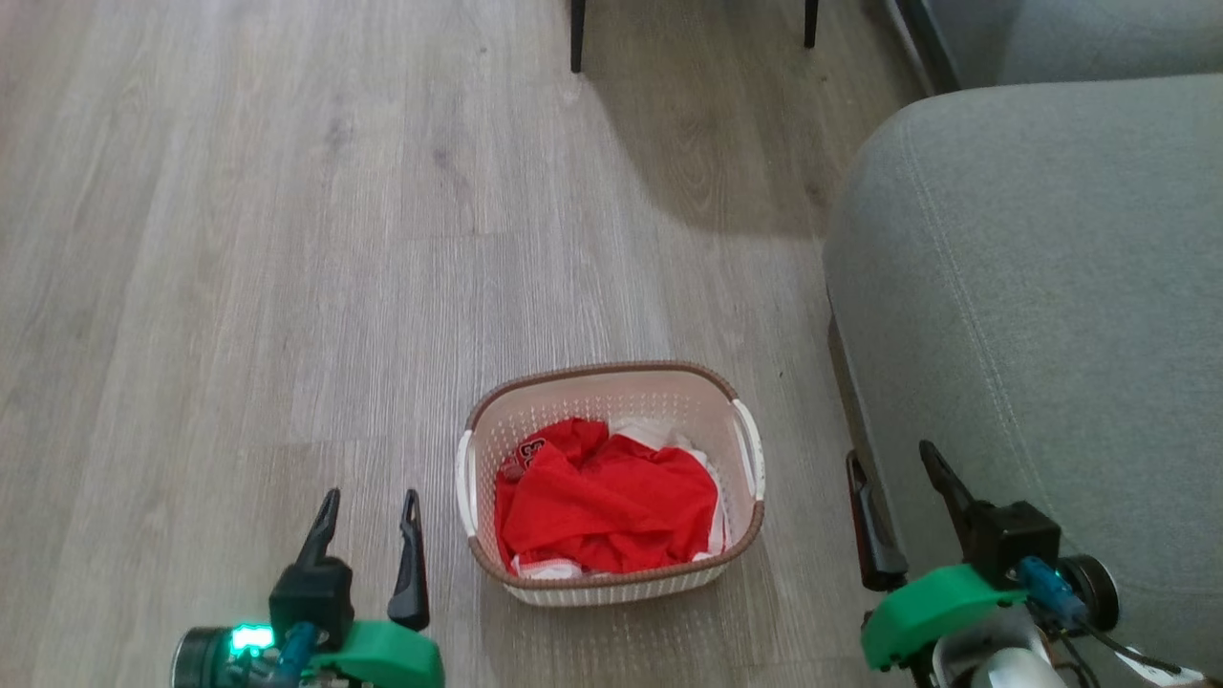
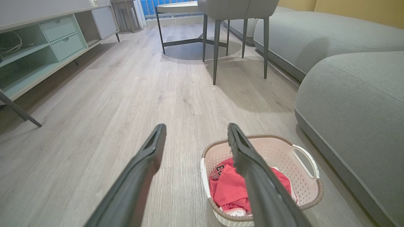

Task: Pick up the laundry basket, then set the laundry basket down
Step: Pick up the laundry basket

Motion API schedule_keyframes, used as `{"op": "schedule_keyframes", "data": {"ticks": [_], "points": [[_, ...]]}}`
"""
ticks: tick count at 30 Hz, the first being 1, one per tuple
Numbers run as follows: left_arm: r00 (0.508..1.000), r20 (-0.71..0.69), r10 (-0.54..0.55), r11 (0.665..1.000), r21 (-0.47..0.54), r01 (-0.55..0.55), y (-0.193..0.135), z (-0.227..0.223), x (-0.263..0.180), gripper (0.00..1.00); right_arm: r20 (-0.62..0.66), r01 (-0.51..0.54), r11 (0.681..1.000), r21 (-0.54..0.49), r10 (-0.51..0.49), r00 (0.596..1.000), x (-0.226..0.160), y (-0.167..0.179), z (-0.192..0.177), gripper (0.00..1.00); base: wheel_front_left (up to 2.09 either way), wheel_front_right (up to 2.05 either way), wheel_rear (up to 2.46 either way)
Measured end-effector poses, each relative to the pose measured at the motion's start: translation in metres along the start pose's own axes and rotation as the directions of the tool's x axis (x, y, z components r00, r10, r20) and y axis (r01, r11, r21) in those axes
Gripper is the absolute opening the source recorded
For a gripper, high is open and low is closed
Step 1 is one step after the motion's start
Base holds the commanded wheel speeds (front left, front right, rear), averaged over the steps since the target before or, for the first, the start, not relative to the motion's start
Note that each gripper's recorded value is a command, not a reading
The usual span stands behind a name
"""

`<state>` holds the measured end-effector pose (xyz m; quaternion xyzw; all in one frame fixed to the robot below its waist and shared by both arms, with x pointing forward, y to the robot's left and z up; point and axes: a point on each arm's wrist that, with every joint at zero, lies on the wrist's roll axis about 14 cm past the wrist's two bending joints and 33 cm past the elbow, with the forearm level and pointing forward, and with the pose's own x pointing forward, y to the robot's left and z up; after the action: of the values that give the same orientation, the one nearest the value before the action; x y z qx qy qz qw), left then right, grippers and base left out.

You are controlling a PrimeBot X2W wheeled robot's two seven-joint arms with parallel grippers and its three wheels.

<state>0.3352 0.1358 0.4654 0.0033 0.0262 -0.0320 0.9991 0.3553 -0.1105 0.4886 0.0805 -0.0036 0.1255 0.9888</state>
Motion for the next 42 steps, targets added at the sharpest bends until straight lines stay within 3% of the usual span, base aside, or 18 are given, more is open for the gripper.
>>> {"op": "schedule_keyframes", "data": {"ticks": [8,19,32,42], "points": [[0.997,-0.077,0.001,1.000,-0.027,-0.003,0.000,-0.023,0.011,1.00,-0.048,0.006,1.000,0.006,-0.005,0.999,0.015,-0.006,-0.016,1.00,0.00,0.00,0.00],[0.985,-0.171,-0.019,0.998,-0.068,0.007,-0.006,-0.060,0.087,1.00,-0.136,0.014,0.999,-0.029,-0.018,0.990,0.093,-0.036,-0.053,1.00,0.00,0.00,0.00],[0.923,-0.382,-0.052,0.992,-0.123,0.005,-0.015,-0.160,0.147,1.00,-0.358,0.030,0.999,-0.012,-0.033,0.933,0.149,-0.067,-0.164,1.00,0.00,0.00,0.00],[0.832,-0.549,-0.076,0.989,-0.147,-0.006,-0.020,-0.243,0.155,1.00,-0.499,0.029,0.999,0.017,-0.017,0.867,0.162,-0.075,-0.247,1.00,0.00,0.00,0.00]]}}
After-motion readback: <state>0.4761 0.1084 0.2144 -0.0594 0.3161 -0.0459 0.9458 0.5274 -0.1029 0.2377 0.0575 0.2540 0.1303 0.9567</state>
